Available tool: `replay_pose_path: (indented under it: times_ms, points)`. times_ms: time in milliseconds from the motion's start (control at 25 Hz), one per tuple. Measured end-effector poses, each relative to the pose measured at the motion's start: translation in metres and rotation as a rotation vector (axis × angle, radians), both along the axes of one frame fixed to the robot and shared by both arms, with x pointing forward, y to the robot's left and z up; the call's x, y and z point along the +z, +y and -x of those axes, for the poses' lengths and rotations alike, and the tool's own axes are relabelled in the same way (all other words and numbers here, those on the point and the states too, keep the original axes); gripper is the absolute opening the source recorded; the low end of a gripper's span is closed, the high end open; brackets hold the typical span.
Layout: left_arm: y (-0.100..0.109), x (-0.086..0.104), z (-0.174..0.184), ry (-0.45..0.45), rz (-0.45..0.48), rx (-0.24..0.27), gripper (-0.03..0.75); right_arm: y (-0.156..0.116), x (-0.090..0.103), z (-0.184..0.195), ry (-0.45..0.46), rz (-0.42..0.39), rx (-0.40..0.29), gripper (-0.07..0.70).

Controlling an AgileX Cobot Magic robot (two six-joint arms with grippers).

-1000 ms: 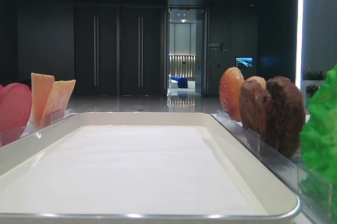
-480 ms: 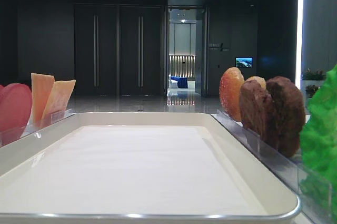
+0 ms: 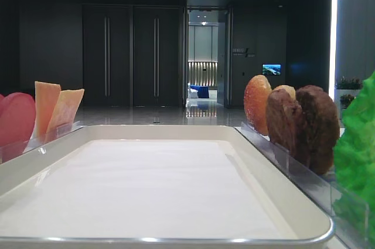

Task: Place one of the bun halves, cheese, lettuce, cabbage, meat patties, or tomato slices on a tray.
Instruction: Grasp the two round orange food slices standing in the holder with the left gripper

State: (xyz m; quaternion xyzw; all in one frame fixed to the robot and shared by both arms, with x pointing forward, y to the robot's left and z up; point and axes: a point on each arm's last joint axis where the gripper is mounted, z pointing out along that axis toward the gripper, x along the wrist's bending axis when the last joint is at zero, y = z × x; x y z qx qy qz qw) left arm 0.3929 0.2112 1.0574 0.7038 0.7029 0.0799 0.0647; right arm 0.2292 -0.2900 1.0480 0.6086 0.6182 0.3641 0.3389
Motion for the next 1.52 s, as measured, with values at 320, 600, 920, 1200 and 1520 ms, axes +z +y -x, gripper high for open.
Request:
replay_pose_path:
  times_ms: [320, 600, 920, 1200, 1520]
  points:
    - [-0.023, -0.018, -0.008, 0.024, -0.043, 0.001, 0.577, 0.0, 0.0, 0.0, 0.0, 0.0, 0.0, 0.539]
    - [-0.03, -0.027, -0.018, 0.016, -0.044, 0.017, 0.577, 0.0, 0.0, 0.0, 0.0, 0.0, 0.0, 0.539]
    - [-0.044, -0.033, -0.034, 0.013, -0.038, 0.013, 0.575, 0.0, 0.0, 0.0, 0.0, 0.0, 0.0, 0.539]
    - [-0.053, -0.043, -0.038, 0.053, -0.061, -0.001, 0.57, 0.0, 0.0, 0.0, 0.0, 0.0, 0.0, 0.539]
    - [-0.057, -0.053, -0.042, 0.082, -0.088, -0.015, 0.57, 0.0, 0.0, 0.0, 0.0, -0.001, 0.0, 0.539]
